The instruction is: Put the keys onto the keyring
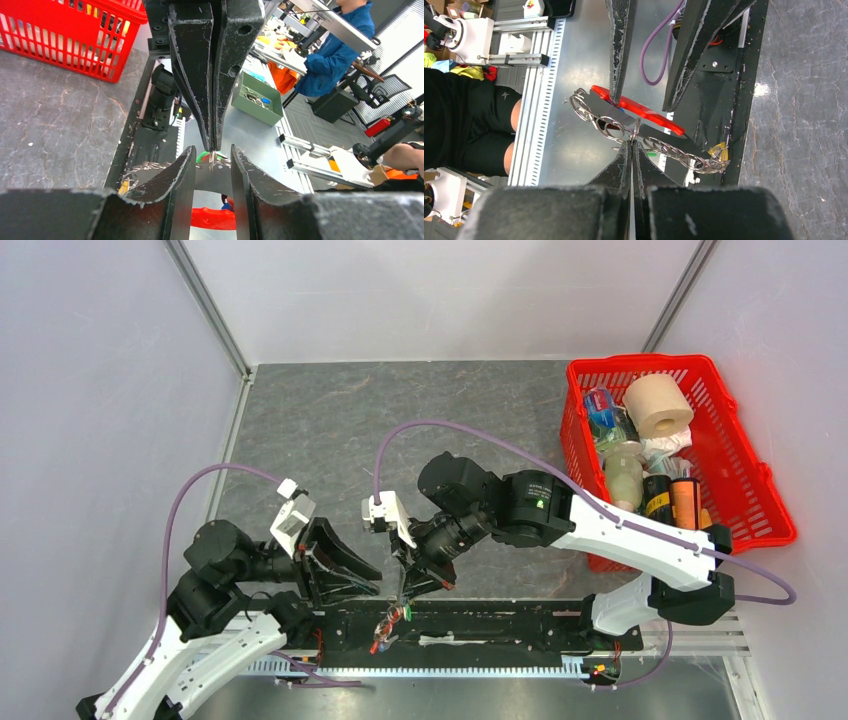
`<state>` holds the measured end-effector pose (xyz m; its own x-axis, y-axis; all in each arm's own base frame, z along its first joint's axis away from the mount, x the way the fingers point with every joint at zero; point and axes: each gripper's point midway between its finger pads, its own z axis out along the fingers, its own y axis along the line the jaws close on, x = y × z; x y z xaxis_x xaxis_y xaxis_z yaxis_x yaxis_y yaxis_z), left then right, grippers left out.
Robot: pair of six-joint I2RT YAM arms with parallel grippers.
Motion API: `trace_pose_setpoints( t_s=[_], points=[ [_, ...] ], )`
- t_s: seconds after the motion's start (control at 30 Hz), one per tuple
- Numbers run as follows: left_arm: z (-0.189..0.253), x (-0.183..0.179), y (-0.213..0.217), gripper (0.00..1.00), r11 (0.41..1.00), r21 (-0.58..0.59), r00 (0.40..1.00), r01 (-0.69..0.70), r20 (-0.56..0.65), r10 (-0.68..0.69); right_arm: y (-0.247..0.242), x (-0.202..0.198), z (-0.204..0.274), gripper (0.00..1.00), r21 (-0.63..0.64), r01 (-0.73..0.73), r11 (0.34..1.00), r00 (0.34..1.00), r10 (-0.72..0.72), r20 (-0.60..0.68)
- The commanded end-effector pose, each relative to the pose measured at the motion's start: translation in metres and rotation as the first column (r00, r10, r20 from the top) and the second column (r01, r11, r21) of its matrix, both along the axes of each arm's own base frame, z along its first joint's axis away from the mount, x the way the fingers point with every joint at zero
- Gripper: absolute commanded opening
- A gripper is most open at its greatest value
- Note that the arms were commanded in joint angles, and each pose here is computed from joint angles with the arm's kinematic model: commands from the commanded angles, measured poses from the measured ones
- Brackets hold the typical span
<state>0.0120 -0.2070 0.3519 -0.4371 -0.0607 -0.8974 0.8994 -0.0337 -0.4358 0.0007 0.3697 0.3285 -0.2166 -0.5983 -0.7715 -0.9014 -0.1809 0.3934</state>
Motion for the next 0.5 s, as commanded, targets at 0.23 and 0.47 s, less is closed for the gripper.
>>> trace_pose_setpoints(
  t_s=[0.23,0.47],
  points=[
    [-0.013,-0.01,-0.001,0.38,0.996,0.044,0.997,0.079,-0.028,-0.078,0.008,-0.007,0.017,0.0,0.05,-0.022,0.999,0.999,0.024,-0.032],
    [-0.018,-0.009,-0.004,0.37,0.994,0.057,0.995,0.095,-0.039,-0.093,0.015,-0.004,0.019,0.0,0.05,-0.018,0.999,0.999,0.019,-0.036]
  ],
)
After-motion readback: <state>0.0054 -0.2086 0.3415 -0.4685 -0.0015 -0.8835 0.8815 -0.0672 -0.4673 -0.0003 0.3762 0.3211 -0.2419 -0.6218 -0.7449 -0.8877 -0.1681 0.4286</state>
